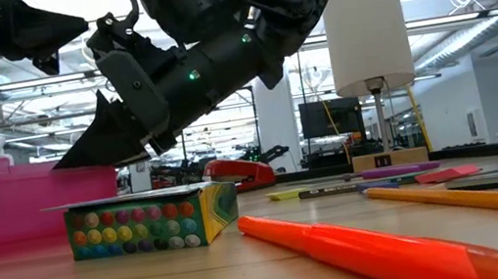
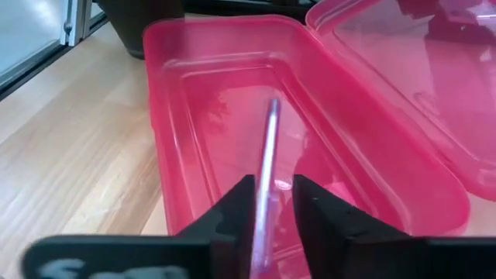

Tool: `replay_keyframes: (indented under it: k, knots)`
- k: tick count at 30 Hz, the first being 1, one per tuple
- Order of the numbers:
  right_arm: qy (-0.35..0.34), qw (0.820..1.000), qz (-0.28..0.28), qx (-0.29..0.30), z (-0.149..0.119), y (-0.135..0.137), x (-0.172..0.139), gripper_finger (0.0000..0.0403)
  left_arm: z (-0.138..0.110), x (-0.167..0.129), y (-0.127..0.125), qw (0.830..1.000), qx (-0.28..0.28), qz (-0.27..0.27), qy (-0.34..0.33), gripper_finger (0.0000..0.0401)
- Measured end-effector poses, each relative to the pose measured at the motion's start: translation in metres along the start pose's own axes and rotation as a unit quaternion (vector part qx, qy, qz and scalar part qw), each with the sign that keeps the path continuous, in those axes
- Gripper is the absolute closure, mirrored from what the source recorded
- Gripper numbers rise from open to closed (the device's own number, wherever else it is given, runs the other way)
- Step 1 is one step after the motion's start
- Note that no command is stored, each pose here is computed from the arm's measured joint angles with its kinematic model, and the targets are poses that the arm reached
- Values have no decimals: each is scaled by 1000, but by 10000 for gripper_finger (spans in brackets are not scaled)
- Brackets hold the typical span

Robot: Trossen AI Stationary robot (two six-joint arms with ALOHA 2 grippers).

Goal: Pack school essentials
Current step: Put the purple pen into the red supply box, then put the dark blue pencil into the red supply box

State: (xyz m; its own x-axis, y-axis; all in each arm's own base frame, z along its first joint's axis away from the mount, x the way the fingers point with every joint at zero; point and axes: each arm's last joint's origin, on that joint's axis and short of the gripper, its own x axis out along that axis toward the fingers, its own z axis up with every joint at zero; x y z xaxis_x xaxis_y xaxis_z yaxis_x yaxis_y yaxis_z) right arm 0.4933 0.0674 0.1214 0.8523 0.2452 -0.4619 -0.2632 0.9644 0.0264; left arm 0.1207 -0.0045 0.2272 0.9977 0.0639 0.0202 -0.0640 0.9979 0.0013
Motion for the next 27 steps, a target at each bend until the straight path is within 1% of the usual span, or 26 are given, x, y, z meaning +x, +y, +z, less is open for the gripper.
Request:
replay_keyframes:
  k: [4,8,12,17,22,27]
  knots:
    - [6,1000,-1,7,-1,-1,0,274,-1,0,0,1000,0,0,5,368]
    - [14,1000,-1,17,4,-1,-5,254,-5,0,0,1000,3,8,28,368]
    - [30,999,-2,23,12,0,-14,257,-9,-1,2,999,6,28,46,368]
    - [60,997,-4,44,9,0,-17,273,-12,-1,2,997,7,40,60,368]
    - [78,996,-5,51,6,0,-18,286,-14,-1,3,997,9,41,71,368]
    - [80,994,-7,69,7,0,-20,293,-16,-2,4,995,12,58,85,368]
